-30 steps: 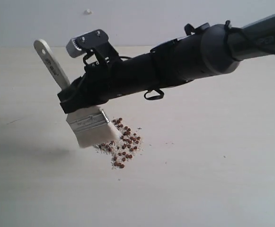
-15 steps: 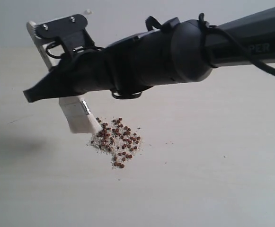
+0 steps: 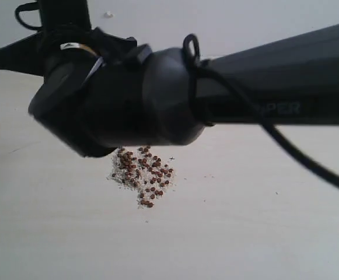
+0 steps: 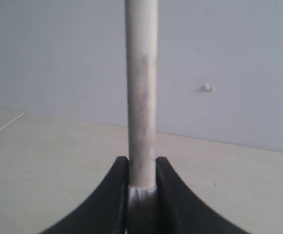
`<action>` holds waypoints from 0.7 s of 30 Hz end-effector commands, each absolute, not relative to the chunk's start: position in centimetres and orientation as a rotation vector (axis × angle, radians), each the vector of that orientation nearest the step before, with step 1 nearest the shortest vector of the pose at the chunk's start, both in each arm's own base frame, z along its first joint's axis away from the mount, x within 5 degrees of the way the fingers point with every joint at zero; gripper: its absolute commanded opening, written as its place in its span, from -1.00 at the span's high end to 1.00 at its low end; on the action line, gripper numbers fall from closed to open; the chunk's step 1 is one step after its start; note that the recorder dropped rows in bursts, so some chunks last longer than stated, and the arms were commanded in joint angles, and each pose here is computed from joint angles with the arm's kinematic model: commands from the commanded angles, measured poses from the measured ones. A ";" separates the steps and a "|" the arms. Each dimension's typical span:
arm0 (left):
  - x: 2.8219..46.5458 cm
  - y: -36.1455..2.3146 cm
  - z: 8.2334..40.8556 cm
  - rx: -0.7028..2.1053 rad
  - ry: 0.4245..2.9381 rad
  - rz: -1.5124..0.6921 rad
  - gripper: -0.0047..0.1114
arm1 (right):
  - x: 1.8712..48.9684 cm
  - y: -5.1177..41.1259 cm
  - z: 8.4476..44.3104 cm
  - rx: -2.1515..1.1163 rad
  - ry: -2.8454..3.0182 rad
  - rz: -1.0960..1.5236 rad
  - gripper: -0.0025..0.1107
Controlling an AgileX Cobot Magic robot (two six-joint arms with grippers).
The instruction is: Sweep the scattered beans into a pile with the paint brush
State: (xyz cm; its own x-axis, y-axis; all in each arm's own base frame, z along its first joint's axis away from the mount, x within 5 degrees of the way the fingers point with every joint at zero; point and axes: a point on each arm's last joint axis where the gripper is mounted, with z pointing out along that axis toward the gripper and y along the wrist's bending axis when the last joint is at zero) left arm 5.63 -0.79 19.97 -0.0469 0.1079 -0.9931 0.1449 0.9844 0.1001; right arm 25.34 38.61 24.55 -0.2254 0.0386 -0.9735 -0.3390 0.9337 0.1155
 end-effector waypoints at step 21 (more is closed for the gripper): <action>5.6 -0.8 20.0 0.189 1.613 -0.036 0.92 | 24.6 40.0 15.3 -0.021 1.833 0.256 0.96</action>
State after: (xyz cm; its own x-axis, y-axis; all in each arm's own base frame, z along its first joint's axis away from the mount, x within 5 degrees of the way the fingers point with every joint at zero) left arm 5.63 -0.79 19.97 -0.0469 0.1079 -0.9931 0.1449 0.9844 0.1001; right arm 24.60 40.02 14.84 -0.2931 0.0986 -0.9510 -0.1662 0.9743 0.1522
